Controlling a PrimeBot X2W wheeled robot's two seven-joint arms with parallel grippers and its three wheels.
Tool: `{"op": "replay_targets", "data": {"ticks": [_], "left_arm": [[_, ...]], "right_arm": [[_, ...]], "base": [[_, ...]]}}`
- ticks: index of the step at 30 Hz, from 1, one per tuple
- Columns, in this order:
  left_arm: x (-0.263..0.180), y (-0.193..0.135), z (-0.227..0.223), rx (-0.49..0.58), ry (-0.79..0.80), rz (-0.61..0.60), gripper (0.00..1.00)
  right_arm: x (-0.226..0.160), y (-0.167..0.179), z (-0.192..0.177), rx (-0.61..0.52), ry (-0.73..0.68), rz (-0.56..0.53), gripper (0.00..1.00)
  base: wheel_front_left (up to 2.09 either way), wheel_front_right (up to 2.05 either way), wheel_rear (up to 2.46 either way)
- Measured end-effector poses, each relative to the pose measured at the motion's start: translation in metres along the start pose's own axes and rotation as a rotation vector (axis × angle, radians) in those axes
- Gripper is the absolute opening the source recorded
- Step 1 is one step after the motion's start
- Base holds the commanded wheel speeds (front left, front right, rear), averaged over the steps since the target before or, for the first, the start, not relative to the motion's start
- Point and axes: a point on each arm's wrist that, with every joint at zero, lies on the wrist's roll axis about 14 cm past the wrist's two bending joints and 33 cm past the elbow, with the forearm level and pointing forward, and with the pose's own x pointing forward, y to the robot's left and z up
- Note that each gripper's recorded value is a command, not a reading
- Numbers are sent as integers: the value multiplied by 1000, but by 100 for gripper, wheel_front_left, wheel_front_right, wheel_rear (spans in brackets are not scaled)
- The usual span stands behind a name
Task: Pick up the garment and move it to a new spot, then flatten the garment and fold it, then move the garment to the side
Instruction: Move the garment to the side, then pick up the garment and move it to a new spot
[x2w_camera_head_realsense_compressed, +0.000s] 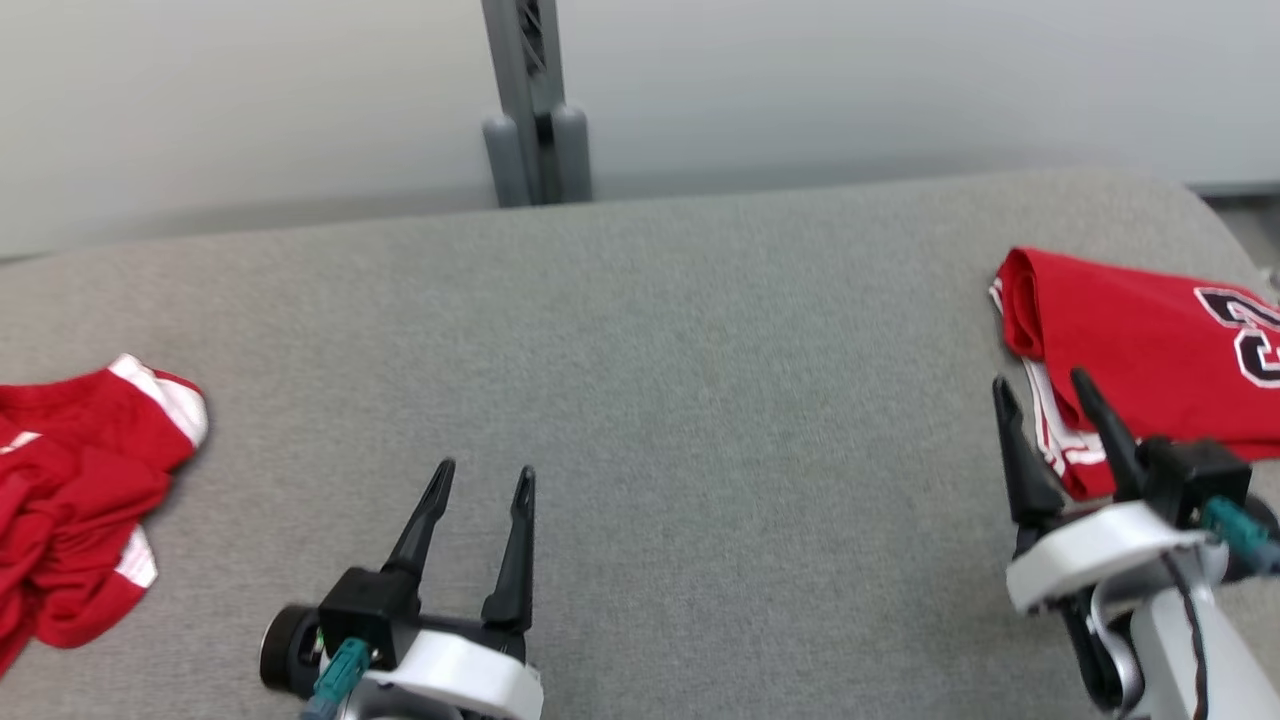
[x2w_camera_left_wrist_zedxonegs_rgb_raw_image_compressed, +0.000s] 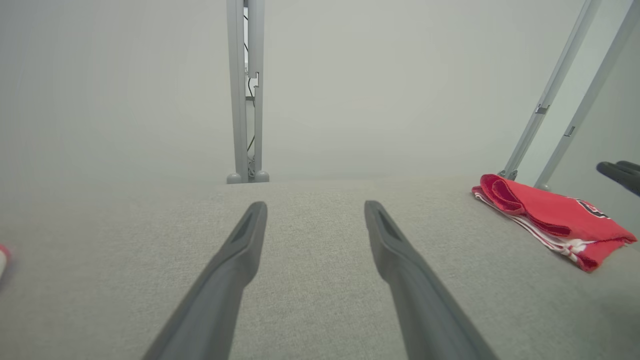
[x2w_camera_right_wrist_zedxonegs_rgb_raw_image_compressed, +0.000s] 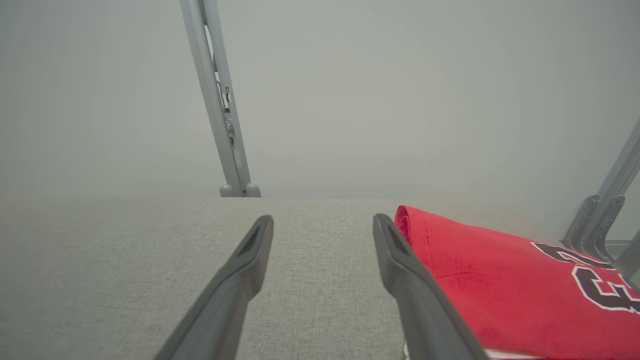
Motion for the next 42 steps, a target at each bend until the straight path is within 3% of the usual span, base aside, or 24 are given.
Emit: {"op": "replay_targets", "data": {"ticks": [9,14,26,42], "left_arm": [[-58,39,13,3,-38,187,100],[-75,55,22,36,-73,251,100],[-98,55,27,83,-100,242,100],[-104,61,29,100,-109,254,100]], "right_arm": [[-56,39,31,44,-128,73,100],[-78,47,20,61,-106,81,100],[-111,39,4,62,-75,39,100],[-111,50,4,69,-74,72,100]], "base": [[0,0,0],[0,0,0],[0,0,0],[0,0,0]]}}
